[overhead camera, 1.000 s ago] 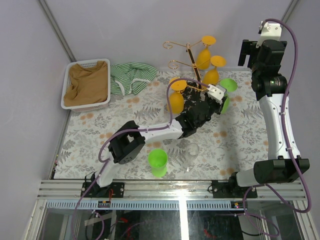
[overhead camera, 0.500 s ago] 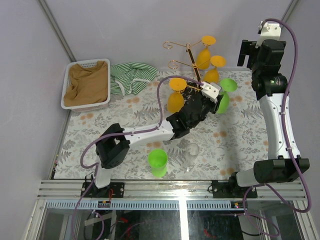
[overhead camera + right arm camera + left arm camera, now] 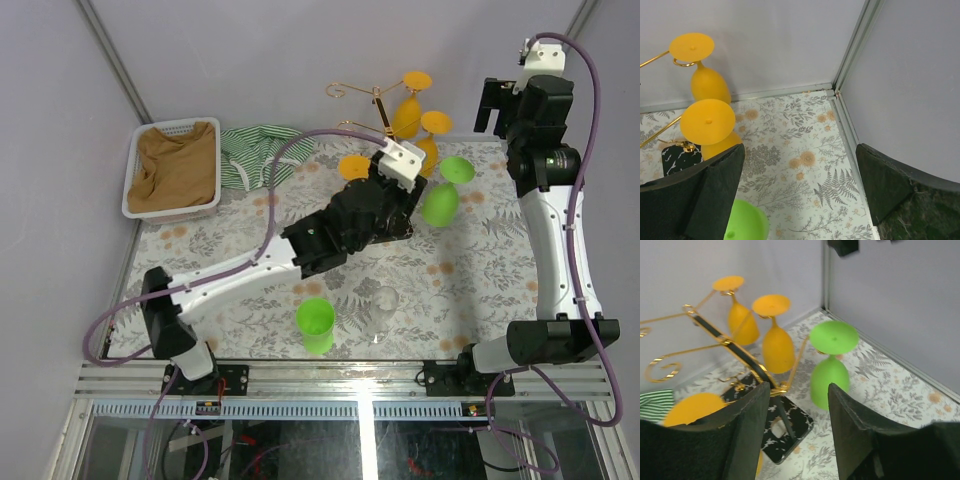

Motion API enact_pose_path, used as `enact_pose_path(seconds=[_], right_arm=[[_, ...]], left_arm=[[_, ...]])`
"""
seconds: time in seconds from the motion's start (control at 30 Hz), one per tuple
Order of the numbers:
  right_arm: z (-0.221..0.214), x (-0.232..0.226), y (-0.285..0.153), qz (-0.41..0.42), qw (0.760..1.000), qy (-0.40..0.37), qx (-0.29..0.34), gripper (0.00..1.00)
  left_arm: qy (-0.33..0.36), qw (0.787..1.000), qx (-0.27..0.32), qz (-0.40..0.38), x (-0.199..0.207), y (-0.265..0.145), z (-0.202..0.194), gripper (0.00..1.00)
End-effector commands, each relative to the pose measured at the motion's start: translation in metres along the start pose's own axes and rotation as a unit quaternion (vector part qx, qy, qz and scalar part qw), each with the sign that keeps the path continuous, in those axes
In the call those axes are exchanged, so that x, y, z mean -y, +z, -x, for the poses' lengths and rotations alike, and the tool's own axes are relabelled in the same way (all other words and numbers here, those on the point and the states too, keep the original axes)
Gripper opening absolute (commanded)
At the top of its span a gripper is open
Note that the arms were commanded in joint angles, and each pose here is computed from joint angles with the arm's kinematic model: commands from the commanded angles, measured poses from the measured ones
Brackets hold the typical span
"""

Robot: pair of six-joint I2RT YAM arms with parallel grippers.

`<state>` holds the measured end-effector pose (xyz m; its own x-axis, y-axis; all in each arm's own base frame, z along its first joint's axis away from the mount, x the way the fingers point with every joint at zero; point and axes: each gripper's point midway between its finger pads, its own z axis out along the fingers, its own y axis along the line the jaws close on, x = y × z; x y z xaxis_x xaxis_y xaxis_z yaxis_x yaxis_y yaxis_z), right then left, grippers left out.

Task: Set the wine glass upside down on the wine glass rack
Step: Pick up the wine glass at the center of the board.

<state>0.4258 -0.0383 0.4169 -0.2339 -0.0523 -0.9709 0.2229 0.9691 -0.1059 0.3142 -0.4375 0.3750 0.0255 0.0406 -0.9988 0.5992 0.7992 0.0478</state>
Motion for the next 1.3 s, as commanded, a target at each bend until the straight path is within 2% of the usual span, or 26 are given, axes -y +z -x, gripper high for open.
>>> enact_pose_path(seconds=[0.0,0.07,0.2,0.37,0.47,0.6,0.73,0.93,1.07,1.27], right_arm=[[0.02,0.0,-0.011,0.013,1.0,0.014,0.019,0.99],[0.018,-0.001,-0.013,0.016,1.0,0.015,0.015,0.99],[0.021,-0.009,-0.019,0.039,0.999,0.031,0.016,0.99],[0.013,-0.02,-0.018,0.064,0.997,0.044,-0.003,0.99],[0.009,-0.018,-0.019,0.06,0.997,0.038,-0.013,0.99],[0.003,-0.008,-0.024,0.037,0.999,0.027,-0.011,0.99],[0.0,-0.004,-0.025,0.029,0.999,0.024,-0.015,0.99],[-0.003,-0.005,-0.023,0.029,0.999,0.023,-0.023,0.99],[-0.006,-0.005,-0.024,0.028,0.999,0.024,-0.027,0.99],[-0.01,-0.003,-0.028,0.025,0.999,0.021,-0.029,0.99]], left_arm=[[0.018,0.998,0.006,0.064,-0.045,-0.04,0.056,0.52],[0.007,0.996,-0.009,0.093,-0.065,-0.053,0.066,0.54],[-0.044,0.986,-0.085,0.136,-0.107,-0.067,0.06,0.54],[-0.141,0.971,-0.139,0.134,-0.149,-0.078,0.048,0.56],[-0.166,0.964,-0.17,0.122,-0.165,-0.088,0.04,0.56],[-0.143,0.962,-0.228,0.034,-0.137,-0.099,0.019,0.56],[-0.14,0.943,-0.297,-0.058,-0.1,-0.122,-0.023,0.54],[-0.11,0.915,-0.365,-0.133,-0.054,-0.149,-0.072,0.54],[-0.098,0.9,-0.384,-0.18,-0.023,-0.154,-0.083,0.53],[-0.101,0.876,-0.388,-0.268,0.023,-0.158,-0.079,0.52]])
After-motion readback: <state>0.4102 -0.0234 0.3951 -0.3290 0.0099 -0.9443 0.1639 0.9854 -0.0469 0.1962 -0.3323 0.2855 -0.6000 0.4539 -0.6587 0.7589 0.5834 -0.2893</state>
